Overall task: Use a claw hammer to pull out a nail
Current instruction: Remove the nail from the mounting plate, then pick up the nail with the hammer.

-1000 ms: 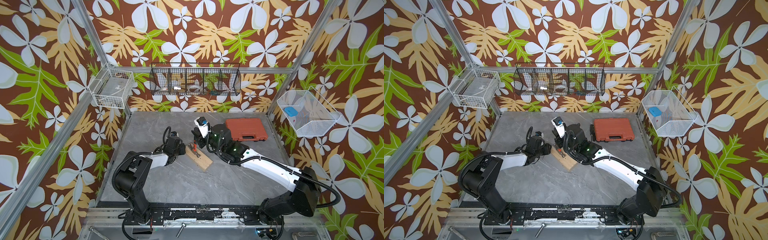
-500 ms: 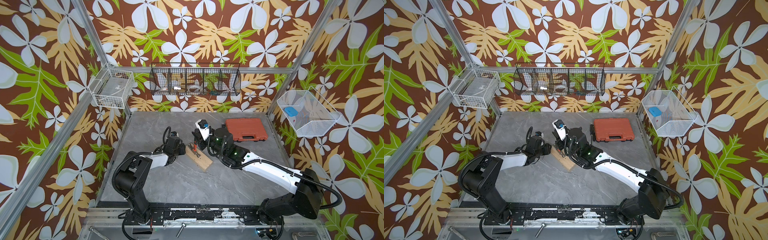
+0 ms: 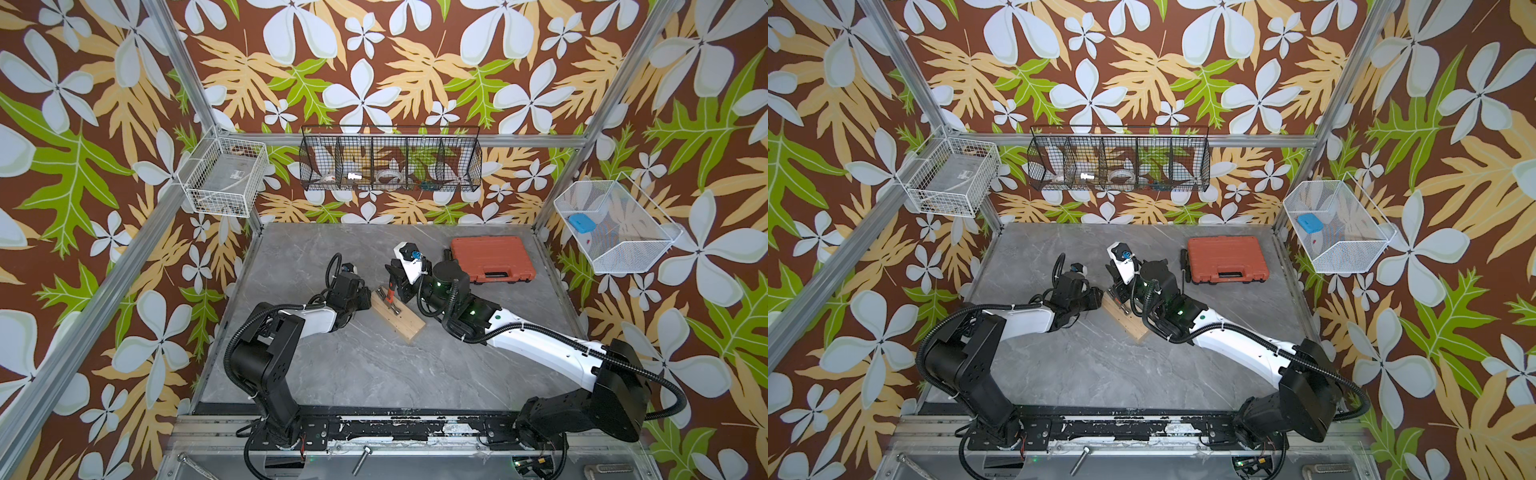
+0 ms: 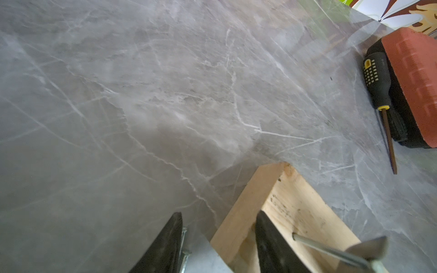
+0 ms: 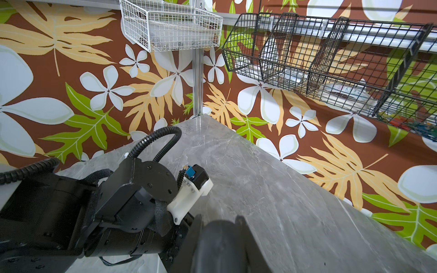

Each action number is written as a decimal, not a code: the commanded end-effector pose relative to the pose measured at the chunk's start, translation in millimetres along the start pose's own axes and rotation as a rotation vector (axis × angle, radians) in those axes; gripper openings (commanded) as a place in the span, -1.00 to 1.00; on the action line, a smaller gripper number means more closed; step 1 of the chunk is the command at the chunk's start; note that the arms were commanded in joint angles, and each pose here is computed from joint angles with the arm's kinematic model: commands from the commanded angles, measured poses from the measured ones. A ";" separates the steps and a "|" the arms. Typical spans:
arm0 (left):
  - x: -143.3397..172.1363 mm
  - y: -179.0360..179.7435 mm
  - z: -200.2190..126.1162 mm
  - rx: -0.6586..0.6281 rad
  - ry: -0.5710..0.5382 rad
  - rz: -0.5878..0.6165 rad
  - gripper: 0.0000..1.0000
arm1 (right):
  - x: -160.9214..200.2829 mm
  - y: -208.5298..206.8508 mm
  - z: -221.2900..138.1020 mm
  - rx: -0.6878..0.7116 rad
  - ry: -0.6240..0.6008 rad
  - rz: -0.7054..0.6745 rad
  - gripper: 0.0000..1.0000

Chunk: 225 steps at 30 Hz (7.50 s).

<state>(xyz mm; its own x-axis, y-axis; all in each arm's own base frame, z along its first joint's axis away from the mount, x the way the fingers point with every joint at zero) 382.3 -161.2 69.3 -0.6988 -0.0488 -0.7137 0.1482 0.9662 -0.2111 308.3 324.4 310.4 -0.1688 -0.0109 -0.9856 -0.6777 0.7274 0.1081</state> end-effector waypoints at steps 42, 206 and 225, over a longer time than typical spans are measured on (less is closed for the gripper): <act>46.6 8.0 -1.2 0.001 0.189 0.036 0.05 | -26.4 13.0 -9.8 -0.065 -0.144 0.045 -1.00; 14.8 -110.6 -134.4 0.246 -0.570 0.820 -0.66 | -101.7 27.7 -143.9 -0.145 -0.184 0.124 -1.00; 1.0 -98.6 -141.2 0.140 -0.603 0.788 -0.94 | -93.3 27.8 -131.3 -0.130 -0.121 0.104 -1.00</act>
<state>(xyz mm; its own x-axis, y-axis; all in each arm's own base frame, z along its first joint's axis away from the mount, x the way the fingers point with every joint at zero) 263.2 -226.1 178.1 0.1193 0.4518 -0.8841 0.5689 0.6987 0.4338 212.2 256.2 403.4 -0.2149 0.0979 -0.9717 -0.7366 0.6371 0.2270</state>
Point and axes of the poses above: each gripper's point midway between its finger pads, its own z axis out along the fingers, its own y axis along the line the jaws close on, x = y × z, the point moved 3 cm from there along -z, back along the fingers, and after that the axes turned 10 degrees about z, right-handed, at the moved point
